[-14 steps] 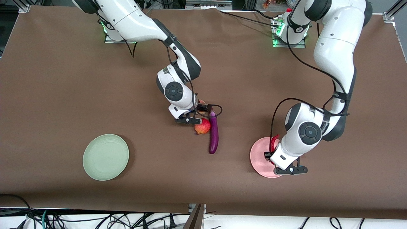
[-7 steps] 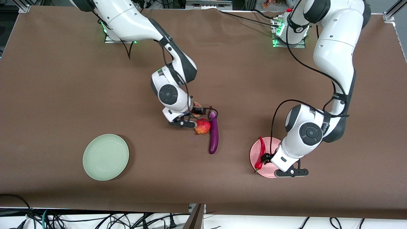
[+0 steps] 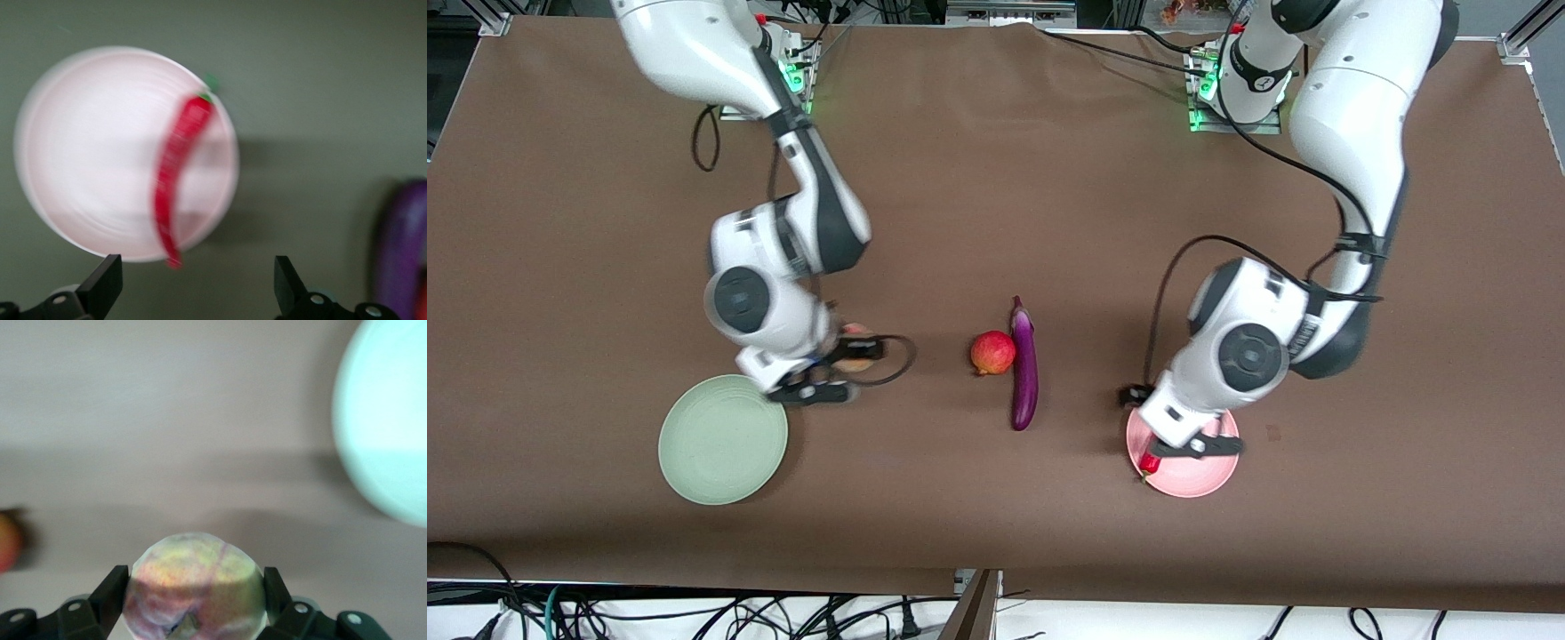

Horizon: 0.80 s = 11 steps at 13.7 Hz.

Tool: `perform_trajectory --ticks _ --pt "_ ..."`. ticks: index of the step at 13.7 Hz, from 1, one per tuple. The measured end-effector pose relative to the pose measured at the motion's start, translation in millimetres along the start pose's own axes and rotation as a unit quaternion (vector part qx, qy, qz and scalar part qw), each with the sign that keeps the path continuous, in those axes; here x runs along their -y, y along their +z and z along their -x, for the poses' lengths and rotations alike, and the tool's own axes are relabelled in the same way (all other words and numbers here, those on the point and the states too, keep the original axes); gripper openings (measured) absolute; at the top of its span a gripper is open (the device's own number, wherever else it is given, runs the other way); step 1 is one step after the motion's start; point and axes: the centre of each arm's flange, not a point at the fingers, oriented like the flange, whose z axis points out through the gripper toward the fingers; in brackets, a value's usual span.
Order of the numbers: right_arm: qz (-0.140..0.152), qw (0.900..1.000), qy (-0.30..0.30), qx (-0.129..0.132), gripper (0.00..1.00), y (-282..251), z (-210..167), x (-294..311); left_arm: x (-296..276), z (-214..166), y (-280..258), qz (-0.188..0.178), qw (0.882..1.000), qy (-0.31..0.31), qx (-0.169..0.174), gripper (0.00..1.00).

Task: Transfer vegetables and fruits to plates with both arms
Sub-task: 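Place the peach on the green plate while the left gripper reaches the eggplant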

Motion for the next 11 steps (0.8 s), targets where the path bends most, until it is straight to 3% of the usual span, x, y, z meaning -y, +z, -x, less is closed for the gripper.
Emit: perform_trajectory --ticks 1,3,4,6,8,11 --pt "0.003 1.0 -0.012 0.001 0.87 2 -10 -38 -21 12 4 0.008 1.0 0.015 0.009 1.0" --pt "0.005 0.999 -0.046 -0.004 0.86 11 -26 -114 -54 30 11 0.029 0.999 0.039 0.008 0.89" --pt "0.006 0.998 -0.063 -0.013 0.86 17 -32 -150 -64 33 14 0.041 0.998 0.043 -0.007 0.89" --pt "0.012 0.995 -0.092 -0.025 0.86 31 -39 -206 -71 30 20 0.068 0.996 0.039 -0.046 0.74" --pt "0.017 0.993 -0.109 -0.04 0.86 46 -43 -240 -71 21 32 0.098 0.991 0.023 -0.088 0.75" --pt "0.017 0.992 -0.115 -0.055 0.86 61 -46 -251 -84 24 69 0.11 0.988 0.011 -0.104 0.75"
